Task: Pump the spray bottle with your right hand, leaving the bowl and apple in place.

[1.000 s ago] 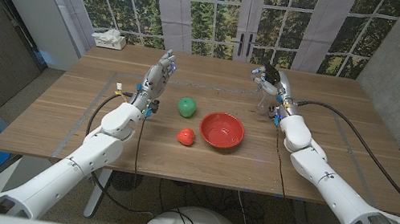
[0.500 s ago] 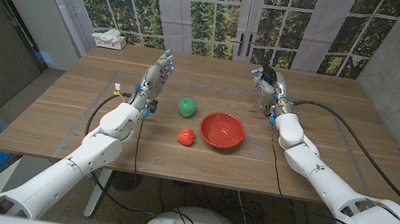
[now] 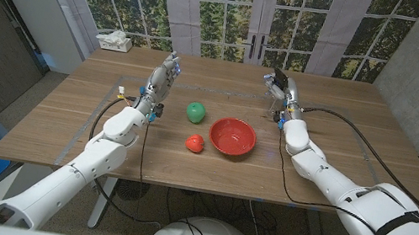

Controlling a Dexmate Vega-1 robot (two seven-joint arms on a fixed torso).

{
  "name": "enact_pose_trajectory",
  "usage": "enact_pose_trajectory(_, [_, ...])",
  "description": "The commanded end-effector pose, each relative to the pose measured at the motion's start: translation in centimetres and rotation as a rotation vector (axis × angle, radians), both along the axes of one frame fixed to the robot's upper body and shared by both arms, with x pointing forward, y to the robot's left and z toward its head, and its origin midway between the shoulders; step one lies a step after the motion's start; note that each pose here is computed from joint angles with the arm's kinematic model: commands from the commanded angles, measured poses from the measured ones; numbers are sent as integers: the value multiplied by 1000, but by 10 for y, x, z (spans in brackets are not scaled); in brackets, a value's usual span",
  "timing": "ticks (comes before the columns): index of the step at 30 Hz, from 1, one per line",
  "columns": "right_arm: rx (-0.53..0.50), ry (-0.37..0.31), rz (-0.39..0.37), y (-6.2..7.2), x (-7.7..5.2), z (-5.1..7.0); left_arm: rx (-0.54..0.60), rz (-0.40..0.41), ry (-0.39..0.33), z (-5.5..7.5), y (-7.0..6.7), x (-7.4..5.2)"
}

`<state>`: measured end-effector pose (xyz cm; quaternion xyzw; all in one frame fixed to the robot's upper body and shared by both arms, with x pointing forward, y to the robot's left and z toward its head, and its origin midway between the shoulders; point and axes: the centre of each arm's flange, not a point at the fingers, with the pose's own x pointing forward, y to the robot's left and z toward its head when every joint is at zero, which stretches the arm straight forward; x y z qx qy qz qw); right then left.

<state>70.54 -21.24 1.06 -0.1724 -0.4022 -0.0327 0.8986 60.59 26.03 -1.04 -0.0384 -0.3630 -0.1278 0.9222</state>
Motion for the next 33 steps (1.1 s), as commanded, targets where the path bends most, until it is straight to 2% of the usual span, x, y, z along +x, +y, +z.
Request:
enact_pose_trajectory(1, [4,6,-70,0,7,-4,2,2,5,2,4,4])
enact_pose_trajectory(17, [12,-30,-101,-5,1,-8,3,-5,0,2,5,4])
enact_pose_trajectory(25, [81,-32,-104,-14,-2,-14,9,-7,1,3,6,3])
enact_pose_trajectory(33, [103,-28,-117,-25,-7,-21,18,-13,1,6,6,4])
